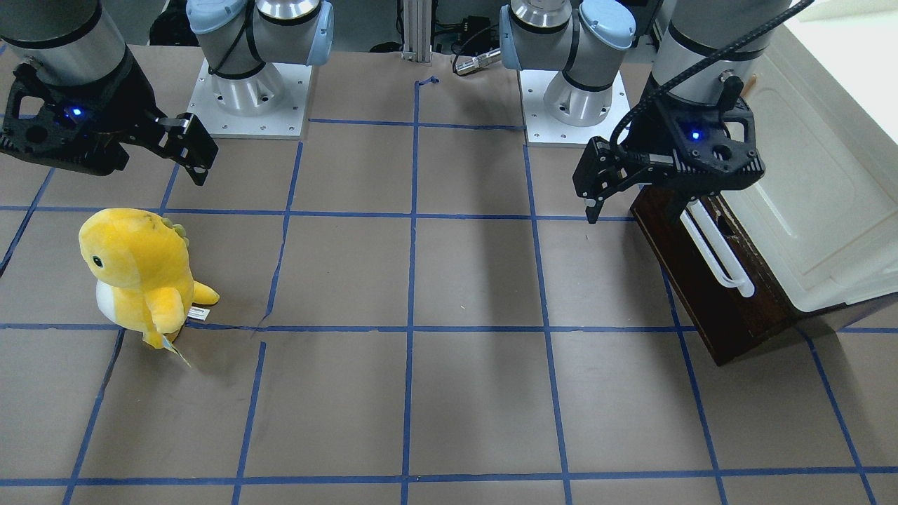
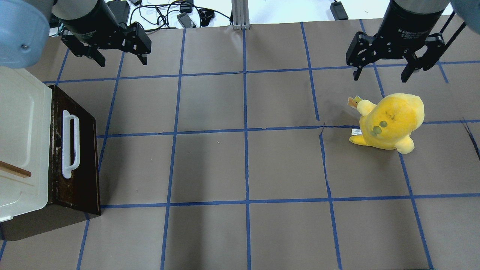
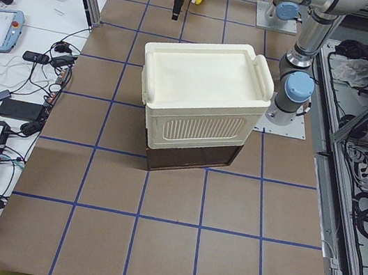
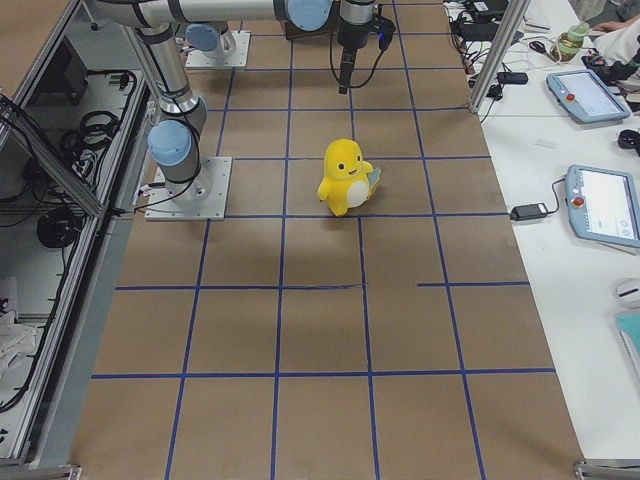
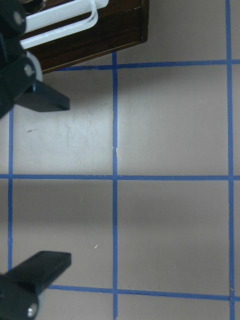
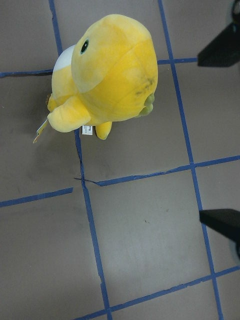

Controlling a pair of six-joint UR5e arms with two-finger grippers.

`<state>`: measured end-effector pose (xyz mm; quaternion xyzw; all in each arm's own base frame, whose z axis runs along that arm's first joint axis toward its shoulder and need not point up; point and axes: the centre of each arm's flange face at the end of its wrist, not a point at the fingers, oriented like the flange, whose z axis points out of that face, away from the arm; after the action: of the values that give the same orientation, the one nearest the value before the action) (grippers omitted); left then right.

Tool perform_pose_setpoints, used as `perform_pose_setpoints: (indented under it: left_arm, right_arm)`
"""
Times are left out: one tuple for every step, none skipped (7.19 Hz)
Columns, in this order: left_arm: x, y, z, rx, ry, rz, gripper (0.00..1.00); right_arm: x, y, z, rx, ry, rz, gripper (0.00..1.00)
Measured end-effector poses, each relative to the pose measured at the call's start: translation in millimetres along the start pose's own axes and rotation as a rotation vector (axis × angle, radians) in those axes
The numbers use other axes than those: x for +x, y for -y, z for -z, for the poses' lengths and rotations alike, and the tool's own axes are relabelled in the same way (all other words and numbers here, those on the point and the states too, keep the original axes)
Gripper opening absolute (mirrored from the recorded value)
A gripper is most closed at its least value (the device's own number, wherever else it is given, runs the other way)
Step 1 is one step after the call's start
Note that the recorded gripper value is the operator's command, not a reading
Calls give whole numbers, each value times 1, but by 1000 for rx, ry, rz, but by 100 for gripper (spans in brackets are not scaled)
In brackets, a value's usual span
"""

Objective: Pull drawer sideways

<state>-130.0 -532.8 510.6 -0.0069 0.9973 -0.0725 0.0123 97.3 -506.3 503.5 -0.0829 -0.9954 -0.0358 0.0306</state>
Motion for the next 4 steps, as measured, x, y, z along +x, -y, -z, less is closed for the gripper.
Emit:
perform_pose_setpoints:
  left_arm:
    - [0, 1, -4, -6, 0, 3, 100]
    - [1, 3, -8, -12, 0, 22, 100]
    - [3, 3, -11, -19, 1, 53, 100]
    - [8, 2, -16, -27, 5, 77, 100]
  right_arm:
    - [0, 0, 0, 0, 0, 0, 100]
    - [0, 0, 0, 0, 0, 0, 100]
    - [0, 0, 0, 0, 0, 0, 100]
    - [0, 0, 0, 0, 0, 0, 100]
